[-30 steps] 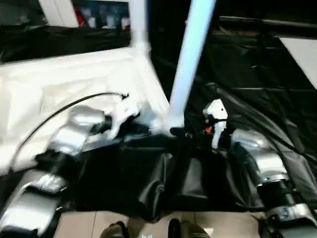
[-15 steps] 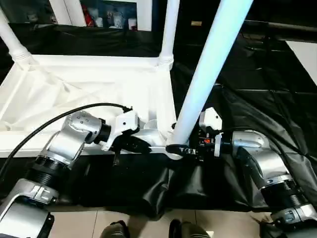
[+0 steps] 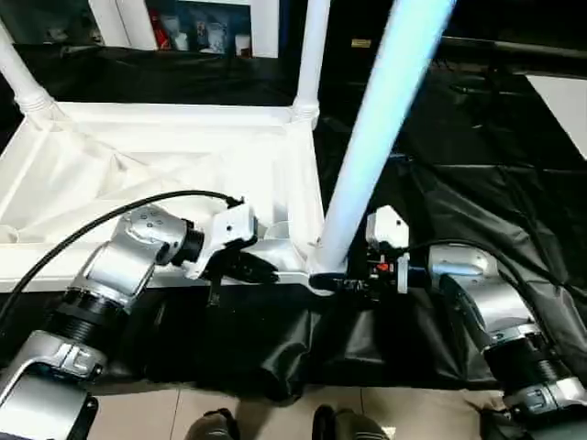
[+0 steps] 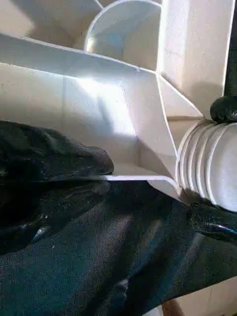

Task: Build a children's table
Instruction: Rotate leg to tighten

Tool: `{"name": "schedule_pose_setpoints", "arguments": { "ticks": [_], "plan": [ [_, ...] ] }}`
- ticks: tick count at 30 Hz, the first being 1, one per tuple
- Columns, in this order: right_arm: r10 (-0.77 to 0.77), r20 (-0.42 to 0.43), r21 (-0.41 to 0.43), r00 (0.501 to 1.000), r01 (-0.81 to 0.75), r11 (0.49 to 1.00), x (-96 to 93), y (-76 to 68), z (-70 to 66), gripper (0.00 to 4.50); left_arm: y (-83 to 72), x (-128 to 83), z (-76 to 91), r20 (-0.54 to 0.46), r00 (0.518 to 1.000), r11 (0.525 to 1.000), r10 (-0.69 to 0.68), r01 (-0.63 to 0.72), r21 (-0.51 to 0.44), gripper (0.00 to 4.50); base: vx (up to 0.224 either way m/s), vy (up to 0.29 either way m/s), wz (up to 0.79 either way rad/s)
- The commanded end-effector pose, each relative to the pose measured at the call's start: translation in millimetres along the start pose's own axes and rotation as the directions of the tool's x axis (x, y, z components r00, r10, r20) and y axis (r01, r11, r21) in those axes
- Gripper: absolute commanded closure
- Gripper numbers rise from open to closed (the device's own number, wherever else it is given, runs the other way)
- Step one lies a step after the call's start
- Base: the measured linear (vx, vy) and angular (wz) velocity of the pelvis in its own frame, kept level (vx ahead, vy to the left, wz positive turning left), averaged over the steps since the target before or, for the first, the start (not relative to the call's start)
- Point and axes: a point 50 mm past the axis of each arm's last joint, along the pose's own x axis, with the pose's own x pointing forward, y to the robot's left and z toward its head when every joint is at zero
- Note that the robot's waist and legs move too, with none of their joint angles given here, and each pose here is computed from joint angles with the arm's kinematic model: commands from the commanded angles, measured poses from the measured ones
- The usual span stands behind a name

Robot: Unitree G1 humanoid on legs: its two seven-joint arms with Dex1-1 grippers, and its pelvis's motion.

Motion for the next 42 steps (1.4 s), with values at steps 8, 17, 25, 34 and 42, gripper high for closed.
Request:
{"name": "schedule_pose_setpoints", "arguments": {
  "ticks": [8,17,25,34,42],
  "plan": [
    [-0.025,-0.004,0.01,1.0,0.025,1.0,-2.6,-3.4,-2.8,1.77,-8.4,10,-10.8,-0.038,0.997,0.996,-0.073,0.072,-0.043,4.5,0.0,0.0,0.0],
    [-0.308,0.005,0.101,0.951,0.306,0.947,14.1,-8.7,-20.1,1.78,10.8,20,-12.8,-0.023,0.986,0.978,0.167,-0.168,-0.125,4.5,0.0,0.0,0.0],
    [-0.703,-0.128,0.285,0.7,0.705,0.649,42.4,-25.2,-38.7,1.78,36.1,48,-0.6,-0.035,0.89,0.862,0.454,-0.448,-0.236,4.5,0.0,0.0,0.0],
    [-0.769,-0.188,0.306,0.611,0.781,0.545,77.2,-27.3,-30.9,1.78,43.4,72,11.9,-0.057,0.856,0.827,0.514,-0.512,-0.233,4.5,0.0,0.0,0.0],
    [-0.751,-0.086,0.248,0.654,0.745,0.62,68.0,-31.0,-18.9,0.65,36.9,68,1.1,-0.1,0.898,0.877,0.429,-0.441,-0.19,4.5,0.0,0.0,0.0]
  ]
}}
